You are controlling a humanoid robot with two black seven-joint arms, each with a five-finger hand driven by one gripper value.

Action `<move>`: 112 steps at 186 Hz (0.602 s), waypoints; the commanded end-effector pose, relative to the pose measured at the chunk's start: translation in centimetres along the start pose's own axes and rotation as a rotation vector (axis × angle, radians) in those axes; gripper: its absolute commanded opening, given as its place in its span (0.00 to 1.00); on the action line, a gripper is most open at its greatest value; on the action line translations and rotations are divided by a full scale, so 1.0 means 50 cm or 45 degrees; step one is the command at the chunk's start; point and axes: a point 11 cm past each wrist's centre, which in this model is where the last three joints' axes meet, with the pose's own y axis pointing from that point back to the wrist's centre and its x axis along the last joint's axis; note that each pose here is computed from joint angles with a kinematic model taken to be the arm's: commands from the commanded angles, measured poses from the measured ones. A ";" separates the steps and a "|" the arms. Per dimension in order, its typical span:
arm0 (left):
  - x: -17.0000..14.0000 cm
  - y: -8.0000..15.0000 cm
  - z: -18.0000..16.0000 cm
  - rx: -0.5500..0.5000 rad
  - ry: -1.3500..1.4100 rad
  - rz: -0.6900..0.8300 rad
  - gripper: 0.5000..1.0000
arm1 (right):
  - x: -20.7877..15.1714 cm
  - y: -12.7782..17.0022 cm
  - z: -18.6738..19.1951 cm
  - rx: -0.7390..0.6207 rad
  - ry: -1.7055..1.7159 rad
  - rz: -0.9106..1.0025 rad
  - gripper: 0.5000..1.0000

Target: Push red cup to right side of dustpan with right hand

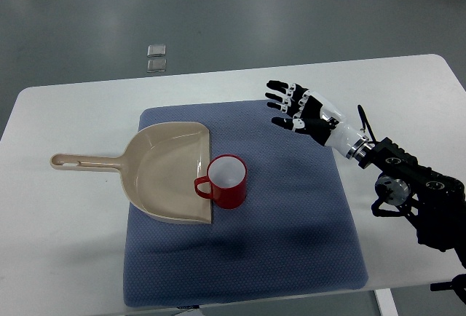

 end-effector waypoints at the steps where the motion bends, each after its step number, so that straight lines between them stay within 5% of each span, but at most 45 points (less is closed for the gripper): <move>1: 0.000 0.000 0.000 0.000 0.000 0.000 1.00 | 0.047 0.007 -0.012 0.031 0.000 0.154 0.84; 62: 0.000 0.000 0.000 0.000 0.000 0.000 1.00 | 0.125 0.042 -0.014 0.043 0.089 0.529 0.84; 112: 0.000 0.000 0.000 0.000 0.000 0.000 1.00 | 0.115 0.041 -0.003 0.039 0.073 0.528 0.85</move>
